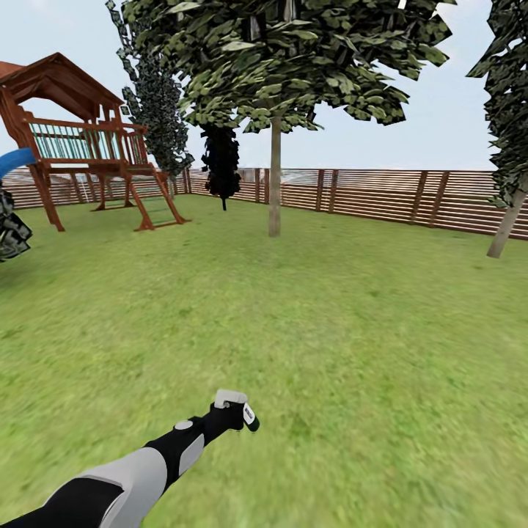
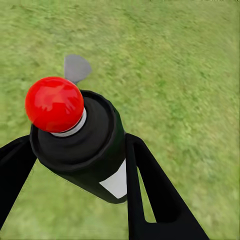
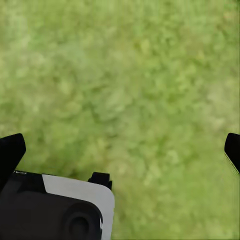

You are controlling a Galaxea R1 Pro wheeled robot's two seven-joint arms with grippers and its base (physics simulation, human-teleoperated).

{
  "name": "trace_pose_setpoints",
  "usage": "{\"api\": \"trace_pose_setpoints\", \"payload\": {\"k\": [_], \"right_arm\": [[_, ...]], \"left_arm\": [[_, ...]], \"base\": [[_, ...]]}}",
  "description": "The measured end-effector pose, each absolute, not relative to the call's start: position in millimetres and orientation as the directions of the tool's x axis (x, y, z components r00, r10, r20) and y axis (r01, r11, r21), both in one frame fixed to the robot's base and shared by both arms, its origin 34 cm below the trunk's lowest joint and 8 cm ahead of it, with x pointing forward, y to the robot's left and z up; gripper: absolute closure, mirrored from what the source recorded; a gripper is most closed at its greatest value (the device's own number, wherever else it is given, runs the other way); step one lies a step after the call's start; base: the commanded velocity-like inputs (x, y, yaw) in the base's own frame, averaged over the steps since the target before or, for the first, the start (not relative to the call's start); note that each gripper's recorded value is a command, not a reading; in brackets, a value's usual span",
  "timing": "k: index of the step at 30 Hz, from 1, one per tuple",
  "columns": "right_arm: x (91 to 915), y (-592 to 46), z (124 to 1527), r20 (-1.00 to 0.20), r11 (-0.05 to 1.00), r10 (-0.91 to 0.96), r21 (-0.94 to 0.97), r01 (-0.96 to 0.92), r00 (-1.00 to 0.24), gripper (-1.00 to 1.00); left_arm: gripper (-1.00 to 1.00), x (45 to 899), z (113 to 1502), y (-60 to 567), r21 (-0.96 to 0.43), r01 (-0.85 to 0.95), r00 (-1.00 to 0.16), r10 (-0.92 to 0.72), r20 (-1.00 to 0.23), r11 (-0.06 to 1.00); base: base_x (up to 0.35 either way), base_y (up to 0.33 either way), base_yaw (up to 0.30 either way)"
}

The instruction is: In the garden, pick up the pesticide atomizer on the floor and spray pesticide onto both trees until each tree trunk is fully covered.

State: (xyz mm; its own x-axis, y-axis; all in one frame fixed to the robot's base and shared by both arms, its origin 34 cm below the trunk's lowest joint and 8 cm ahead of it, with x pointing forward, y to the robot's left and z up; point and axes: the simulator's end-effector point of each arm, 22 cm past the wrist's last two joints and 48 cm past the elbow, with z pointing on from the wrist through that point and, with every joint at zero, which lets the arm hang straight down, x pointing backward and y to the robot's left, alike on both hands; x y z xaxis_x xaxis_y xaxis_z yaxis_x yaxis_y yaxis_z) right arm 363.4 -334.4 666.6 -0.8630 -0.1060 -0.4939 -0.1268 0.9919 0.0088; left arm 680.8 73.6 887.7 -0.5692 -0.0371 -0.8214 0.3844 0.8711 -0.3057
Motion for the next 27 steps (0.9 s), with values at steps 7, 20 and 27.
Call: {"api": "trace_pose_setpoints", "payload": {"k": [7,20,27], "right_arm": [[363.4,-334.4,666.6,-0.494,0.992,-0.106,0.009,-0.127,-0.863,-1.00],[363.5,-334.4,666.6,-0.494,0.992,-0.106,0.009,-0.127,-0.863,-1.00],[363.1,-334.4,666.5,-0.494,0.992,-0.106,0.009,-0.127,-0.863,-1.00]], "left_arm": [[1.00,680.8,887.7,73.6,-0.306,0.384,-0.569,-0.037,-0.821,0.871],[1.00,681.0,887.6,74.6,-0.305,0.384,-0.569,-0.037,-0.821,0.872],[1.00,681.0,887.5,74.7,-0.305,0.383,-0.569,-0.037,-0.821,0.872]], "base": [[0.350,0.000,0.000],[0.350,0.000,0.000],[0.350,0.000,0.000]]}}
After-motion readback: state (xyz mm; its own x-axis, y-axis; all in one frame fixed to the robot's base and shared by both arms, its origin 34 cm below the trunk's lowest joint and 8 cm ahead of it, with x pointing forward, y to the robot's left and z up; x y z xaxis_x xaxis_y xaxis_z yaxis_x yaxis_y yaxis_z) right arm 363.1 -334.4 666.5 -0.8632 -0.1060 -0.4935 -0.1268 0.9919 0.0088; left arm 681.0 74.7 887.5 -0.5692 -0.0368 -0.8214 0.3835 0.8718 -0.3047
